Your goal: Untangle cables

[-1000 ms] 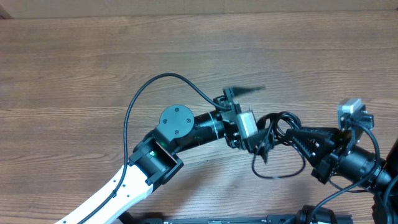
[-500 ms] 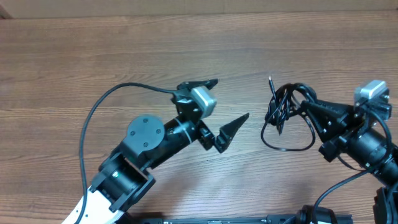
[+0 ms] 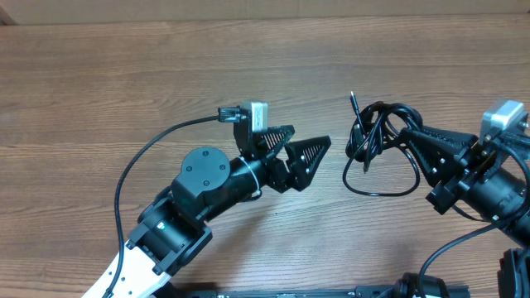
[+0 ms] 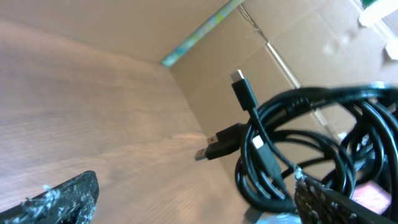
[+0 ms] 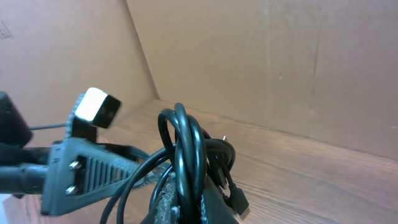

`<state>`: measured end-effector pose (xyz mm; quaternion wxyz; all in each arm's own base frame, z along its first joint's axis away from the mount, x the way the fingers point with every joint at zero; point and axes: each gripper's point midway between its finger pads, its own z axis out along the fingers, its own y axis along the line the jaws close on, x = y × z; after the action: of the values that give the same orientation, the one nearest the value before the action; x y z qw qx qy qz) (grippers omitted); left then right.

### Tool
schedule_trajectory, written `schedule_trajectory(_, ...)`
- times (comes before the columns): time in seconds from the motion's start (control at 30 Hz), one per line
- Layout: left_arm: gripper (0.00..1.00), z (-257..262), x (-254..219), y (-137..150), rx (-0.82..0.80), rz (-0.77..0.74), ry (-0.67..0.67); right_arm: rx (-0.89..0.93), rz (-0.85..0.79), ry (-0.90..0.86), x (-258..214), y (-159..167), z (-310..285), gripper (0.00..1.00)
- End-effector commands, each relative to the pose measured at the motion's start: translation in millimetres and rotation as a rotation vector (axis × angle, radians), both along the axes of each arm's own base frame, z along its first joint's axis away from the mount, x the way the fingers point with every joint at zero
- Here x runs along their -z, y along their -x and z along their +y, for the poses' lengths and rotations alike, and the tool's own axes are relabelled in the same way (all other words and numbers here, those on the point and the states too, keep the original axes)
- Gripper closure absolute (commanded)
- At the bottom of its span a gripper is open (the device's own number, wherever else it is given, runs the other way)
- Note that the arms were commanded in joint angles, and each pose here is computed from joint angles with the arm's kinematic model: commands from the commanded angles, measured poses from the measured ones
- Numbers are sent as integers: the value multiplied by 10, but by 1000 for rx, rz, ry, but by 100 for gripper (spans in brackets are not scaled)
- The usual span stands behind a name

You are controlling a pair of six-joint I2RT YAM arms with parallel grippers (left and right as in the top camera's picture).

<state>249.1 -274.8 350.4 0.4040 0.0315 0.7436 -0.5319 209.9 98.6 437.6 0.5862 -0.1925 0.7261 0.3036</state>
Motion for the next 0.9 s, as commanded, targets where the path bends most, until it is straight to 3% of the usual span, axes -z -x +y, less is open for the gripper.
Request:
schedule_trajectory(0.0,0,-46,-111,28,15,190,165,-22,-6,-37,-119,66,41,96)
schedule_trajectory(0.2,0,-164,-257,202,129,393,334,-15,15,-80,-160,59,39,96)
schedule_trajectory(0.43,0,-236,-424,389,254,462,406,-8,48,-153,-237,52,40,96)
schedule_trajectory(0.5,7,-241,-417,398,257,496,418,-28,36,-159,-277,71,63,96)
schedule_trajectory(0.87,8,-353,-373,271,253,602,483,-145,11,-205,-458,213,195,96)
